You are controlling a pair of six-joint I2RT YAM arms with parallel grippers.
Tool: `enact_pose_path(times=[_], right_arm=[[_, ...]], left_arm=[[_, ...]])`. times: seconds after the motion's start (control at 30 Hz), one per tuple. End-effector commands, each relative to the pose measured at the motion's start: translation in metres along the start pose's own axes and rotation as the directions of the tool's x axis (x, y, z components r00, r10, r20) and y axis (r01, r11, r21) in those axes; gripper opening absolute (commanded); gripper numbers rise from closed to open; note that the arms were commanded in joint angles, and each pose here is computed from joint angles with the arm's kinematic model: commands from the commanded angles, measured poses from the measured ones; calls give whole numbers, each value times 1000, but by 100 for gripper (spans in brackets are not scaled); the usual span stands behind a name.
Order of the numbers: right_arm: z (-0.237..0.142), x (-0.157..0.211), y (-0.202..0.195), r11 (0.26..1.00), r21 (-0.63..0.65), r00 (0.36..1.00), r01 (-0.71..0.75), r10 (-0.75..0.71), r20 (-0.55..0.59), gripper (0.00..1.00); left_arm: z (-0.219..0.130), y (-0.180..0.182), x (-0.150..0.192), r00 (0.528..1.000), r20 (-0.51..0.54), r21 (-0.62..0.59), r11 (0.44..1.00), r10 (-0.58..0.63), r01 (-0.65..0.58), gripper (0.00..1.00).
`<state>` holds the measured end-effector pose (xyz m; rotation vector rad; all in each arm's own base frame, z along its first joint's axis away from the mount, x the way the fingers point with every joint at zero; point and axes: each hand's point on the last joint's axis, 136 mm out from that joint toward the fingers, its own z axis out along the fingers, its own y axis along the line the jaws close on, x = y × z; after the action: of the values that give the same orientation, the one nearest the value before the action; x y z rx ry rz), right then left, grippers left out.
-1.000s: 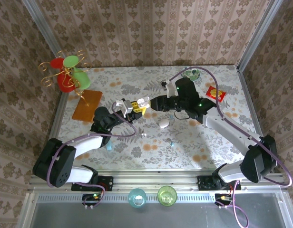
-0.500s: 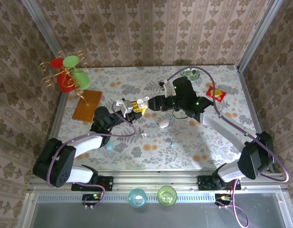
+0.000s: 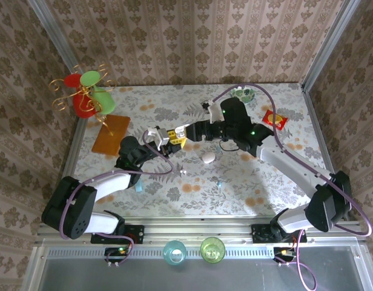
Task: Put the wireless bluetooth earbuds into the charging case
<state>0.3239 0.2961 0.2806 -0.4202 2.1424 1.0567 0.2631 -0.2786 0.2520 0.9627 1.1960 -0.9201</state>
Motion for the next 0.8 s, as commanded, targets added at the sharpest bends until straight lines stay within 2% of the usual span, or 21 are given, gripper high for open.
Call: enact_pose_path(times=[0.0,0.1,0.33,0.5,0.63,0.77], right_arm=[[-16,-22,7,1000,10,996,-2,1,89,75],[-17,-29,1,998,60,995,-34,28,93,74],[6,-19,-24,977,191,992,-93,107,-67,72],[17,-1,-34,958,259,961,-120,178,-210,71],[17,11,-39,953,286,937,-98,185,-295,71],[12,13,-33,961,264,934,-76,161,-320,71]], left_arm=[[-1,-6,-10,997,42,42,996,71,-73,0],[-1,-9,-8,994,48,65,993,97,-100,0],[-2,-12,-2,989,39,85,986,142,-145,0],[-3,-13,-1,985,34,80,982,166,-169,0],[-5,-11,3,985,17,63,983,172,-172,0],[-6,-4,6,987,-5,19,987,163,-162,0]])
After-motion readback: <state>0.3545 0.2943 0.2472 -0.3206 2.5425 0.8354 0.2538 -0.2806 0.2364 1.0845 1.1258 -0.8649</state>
